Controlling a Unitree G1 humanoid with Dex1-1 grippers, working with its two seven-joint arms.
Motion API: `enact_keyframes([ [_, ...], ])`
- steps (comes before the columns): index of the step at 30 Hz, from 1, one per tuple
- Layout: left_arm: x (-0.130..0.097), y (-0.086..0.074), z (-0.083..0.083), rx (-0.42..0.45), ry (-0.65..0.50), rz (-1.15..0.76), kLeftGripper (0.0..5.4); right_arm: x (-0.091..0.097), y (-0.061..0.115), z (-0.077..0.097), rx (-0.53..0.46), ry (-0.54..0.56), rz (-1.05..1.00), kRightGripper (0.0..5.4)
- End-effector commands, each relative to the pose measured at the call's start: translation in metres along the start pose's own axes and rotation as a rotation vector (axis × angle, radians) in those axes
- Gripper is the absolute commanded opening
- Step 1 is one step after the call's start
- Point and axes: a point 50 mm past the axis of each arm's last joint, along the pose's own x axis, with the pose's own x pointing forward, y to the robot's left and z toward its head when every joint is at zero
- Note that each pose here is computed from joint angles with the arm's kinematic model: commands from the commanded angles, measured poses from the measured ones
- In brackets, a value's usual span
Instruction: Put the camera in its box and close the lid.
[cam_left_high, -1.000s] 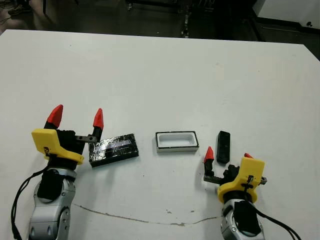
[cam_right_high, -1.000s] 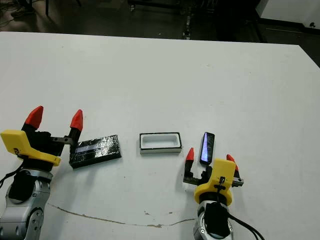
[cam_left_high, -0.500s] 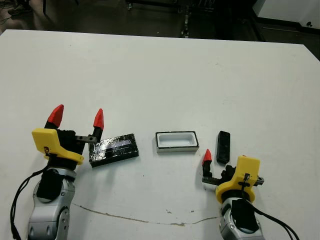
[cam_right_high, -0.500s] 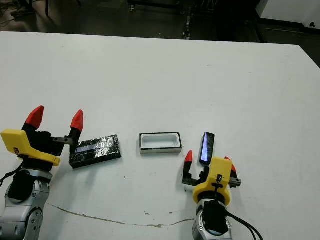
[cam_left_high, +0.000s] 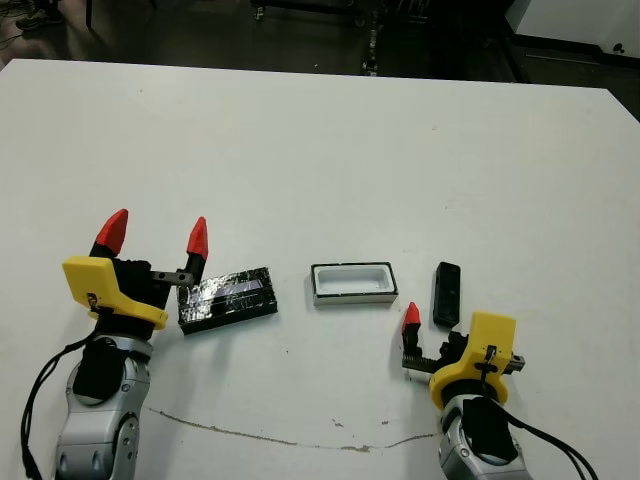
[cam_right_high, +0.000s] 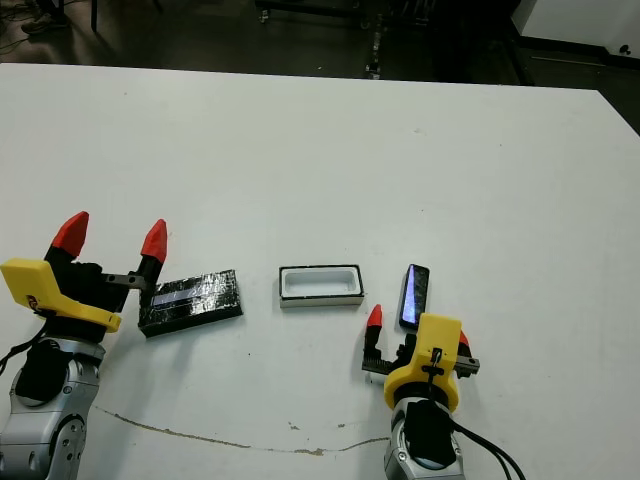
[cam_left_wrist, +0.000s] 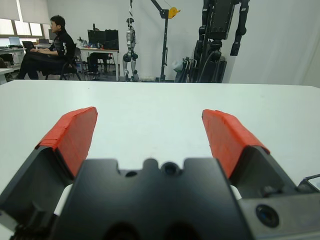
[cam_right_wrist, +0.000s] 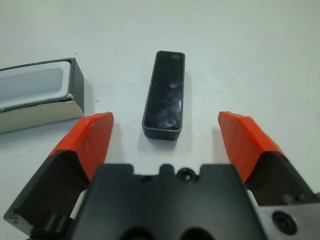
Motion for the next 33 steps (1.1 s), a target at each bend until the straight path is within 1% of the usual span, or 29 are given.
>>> enact_keyframes([
  [1,-0.0026,0.0017,-0.0021,0.008,0.024,0.001,5.36,-0.0002,0.0080,0.0026,0.059,0.019,0.001,5.40],
  [3,-0.0028,0.0020,-0.0021,0.006,0.027,0.003,5.36,-0.0009,0.0086,0.0027,0.077,0.031,0.002,5.40],
  [7,-0.0027,0.0021,-0.0020,0.005,0.021,0.001,5.40,-0.0011,0.0088,0.0024,0.093,0.042,0.005,5.03],
  [18,-0.0030,0.0021,-0.0022,-0.004,0.023,0.000,5.40,-0.0003,0.0076,0.0016,0.096,0.062,0.002,3.22],
  [27,-0.0035,0.0017,-0.0027,-0.017,0.019,0.002,5.40,0.0031,0.0058,-0.0025,0.114,0.077,-0.017,1.74],
  [28,-0.0035,0.0017,-0.0028,-0.019,0.019,0.002,5.40,0.0035,0.0056,-0.0032,0.118,0.079,-0.020,1.64],
  [33,-0.0038,0.0018,-0.0028,-0.001,0.016,0.003,5.40,0.0049,0.0048,-0.0059,0.118,0.082,-0.034,1.64],
])
